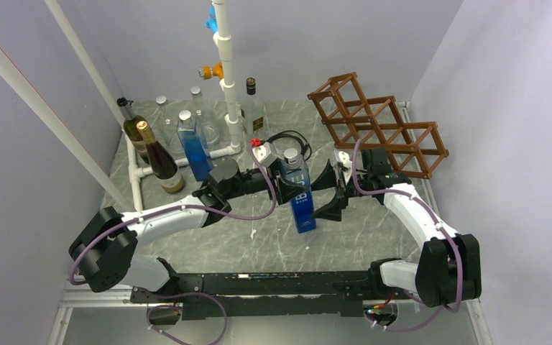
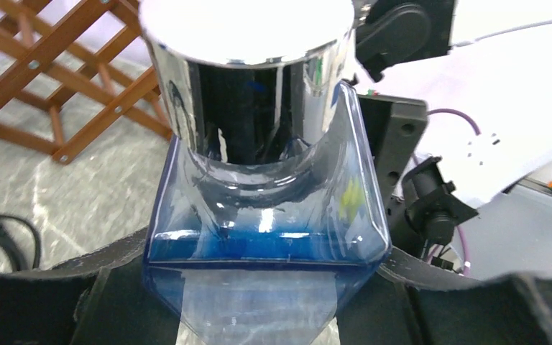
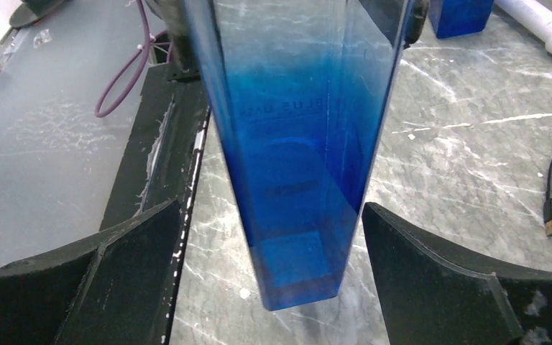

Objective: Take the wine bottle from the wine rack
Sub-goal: Pick up the wine bottle from the center of the board.

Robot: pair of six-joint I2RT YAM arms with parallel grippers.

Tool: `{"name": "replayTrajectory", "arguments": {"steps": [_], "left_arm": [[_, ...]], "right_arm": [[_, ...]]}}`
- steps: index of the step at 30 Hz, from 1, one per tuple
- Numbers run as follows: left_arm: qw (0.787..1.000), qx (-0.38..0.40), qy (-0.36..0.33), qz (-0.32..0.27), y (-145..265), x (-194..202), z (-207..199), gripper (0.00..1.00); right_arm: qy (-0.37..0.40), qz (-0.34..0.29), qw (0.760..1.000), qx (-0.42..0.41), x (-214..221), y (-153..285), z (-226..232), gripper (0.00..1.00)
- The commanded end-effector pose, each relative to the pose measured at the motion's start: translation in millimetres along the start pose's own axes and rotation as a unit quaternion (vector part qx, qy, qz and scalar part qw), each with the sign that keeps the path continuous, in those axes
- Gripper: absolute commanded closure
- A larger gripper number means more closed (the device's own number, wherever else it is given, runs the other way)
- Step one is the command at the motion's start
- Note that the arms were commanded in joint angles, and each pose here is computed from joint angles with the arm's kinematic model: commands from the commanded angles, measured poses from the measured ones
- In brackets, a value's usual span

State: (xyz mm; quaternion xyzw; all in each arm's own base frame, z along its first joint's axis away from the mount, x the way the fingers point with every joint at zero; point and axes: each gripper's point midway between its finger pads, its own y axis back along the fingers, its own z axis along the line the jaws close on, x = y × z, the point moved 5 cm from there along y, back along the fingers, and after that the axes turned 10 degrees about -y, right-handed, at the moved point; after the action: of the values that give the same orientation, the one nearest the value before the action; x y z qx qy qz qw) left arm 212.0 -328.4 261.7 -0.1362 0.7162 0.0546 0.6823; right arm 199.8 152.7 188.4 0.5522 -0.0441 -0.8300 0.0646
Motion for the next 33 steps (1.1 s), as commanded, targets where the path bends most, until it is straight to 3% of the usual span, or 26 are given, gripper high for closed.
{"name": "replayTrajectory", "arguments": {"steps": [1,9,17,20,24,26,30,33], "left_arm": [[0.985,0.083,-0.073,-0.131,-10.0,-79.3,-19.7,1.0],[0.983,0.095,-0.076,-0.138,-16.6,-85.2,-20.1,1.0],[0.982,0.091,-0.084,-0.142,-23.5,-93.6,-16.6,1.0],[0.982,0.092,-0.084,-0.144,-25.9,-94.9,-16.1,1.0],[0.982,0.092,-0.079,-0.145,-28.4,-94.9,-16.4,1.0],[0.983,0.087,-0.069,-0.146,-28.3,-95.1,-15.7,1.0],[0.985,0.071,-0.047,-0.152,-24.8,-94.7,-14.7,0.73],[0.985,0.054,-0.027,-0.161,-20.9,-94.5,-13.1,0.37]], "right_arm": [[0.06,-0.011,0.998,-0.014,-8.5,-1.1,4.2,0.0],[0.043,-0.01,0.999,-0.021,-5.4,-6.0,3.2,0.01],[0.028,0.001,0.999,-0.035,-2.9,-15.5,3.1,0.15],[0.028,0.002,0.999,-0.04,-3.3,-17.0,3.2,0.26],[0.029,-0.002,0.998,-0.049,-5.9,-17.7,5.0,0.61],[0.032,-0.004,0.998,-0.054,-7.3,-17.6,6.4,0.73],[0.04,-0.01,0.997,-0.065,-10.4,-17.6,10.2,0.88],[0.042,-0.014,0.996,-0.072,-11.7,-17.5,12.6,0.91]]}}
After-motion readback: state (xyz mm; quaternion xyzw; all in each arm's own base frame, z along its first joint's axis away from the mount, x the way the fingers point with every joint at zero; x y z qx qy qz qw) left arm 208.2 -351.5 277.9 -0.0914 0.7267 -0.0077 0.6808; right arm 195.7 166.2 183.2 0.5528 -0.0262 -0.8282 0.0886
